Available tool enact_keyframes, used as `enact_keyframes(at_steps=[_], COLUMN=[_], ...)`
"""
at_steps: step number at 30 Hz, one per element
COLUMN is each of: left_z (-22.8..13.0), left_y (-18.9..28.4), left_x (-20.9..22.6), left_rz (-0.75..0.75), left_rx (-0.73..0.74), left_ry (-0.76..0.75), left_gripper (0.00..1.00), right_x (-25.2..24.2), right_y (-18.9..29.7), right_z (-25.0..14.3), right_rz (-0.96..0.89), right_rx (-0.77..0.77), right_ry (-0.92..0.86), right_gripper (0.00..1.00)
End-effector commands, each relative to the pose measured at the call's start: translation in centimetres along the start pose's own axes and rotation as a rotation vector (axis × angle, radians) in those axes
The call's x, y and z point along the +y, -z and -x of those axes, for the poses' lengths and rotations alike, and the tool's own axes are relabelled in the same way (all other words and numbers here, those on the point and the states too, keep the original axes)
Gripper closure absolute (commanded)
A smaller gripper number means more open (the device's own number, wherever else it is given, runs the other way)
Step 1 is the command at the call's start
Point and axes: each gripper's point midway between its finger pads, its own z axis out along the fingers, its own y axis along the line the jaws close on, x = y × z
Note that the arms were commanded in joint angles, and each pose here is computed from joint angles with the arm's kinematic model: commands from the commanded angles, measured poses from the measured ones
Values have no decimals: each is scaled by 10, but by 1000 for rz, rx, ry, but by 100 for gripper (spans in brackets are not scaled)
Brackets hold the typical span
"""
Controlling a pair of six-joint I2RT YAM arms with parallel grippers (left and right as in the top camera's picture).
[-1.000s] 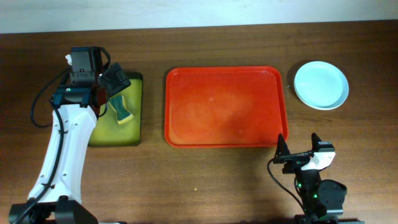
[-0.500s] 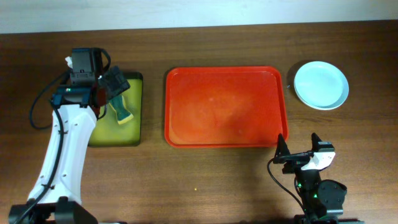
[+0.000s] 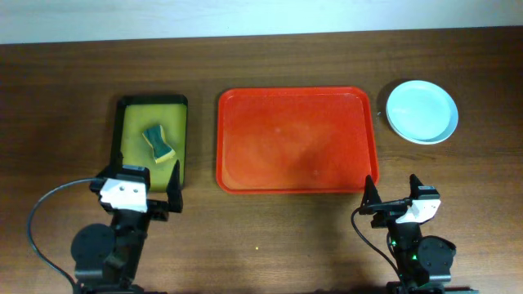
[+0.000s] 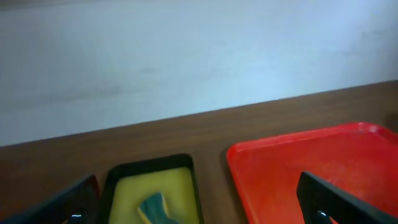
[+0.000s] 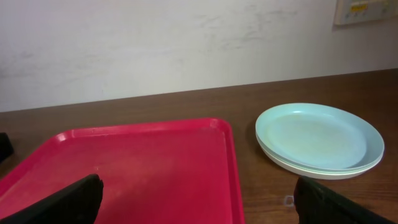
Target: Clean dirty plates on tray and stack at the side
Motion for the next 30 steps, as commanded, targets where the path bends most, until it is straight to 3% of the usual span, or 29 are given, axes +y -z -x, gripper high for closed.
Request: enact_keyframes(at_steps=[1, 10, 15, 20, 22, 25, 30], left_z=[-18, -42, -63, -125, -124, -124, -125], left_y=[6, 17, 10, 3, 4, 10, 9], left_x=[-7, -6, 2, 18, 23, 44, 44], left_rz=[-24, 51, 92, 176, 198, 312, 308], left_rx=[-23, -326, -267, -6, -13, -38, -36], left_ry=[-91, -151, -137, -95, -56, 148, 155], left_gripper=[1, 1, 1, 1, 1, 1, 1], right_x=[-3, -3, -3, -3, -3, -3, -3], right_y=[0, 0, 0, 0, 0, 0, 0], right_z=[-2, -2, -3, -2, -2, -3, -2], right_rz=[-16, -16, -16, -16, -16, -16, -16], right_rx=[0, 0, 0, 0, 0, 0, 0], right_ry=[0, 0, 0, 0, 0, 0, 0], right_gripper=[1, 1, 1, 1, 1, 1, 1])
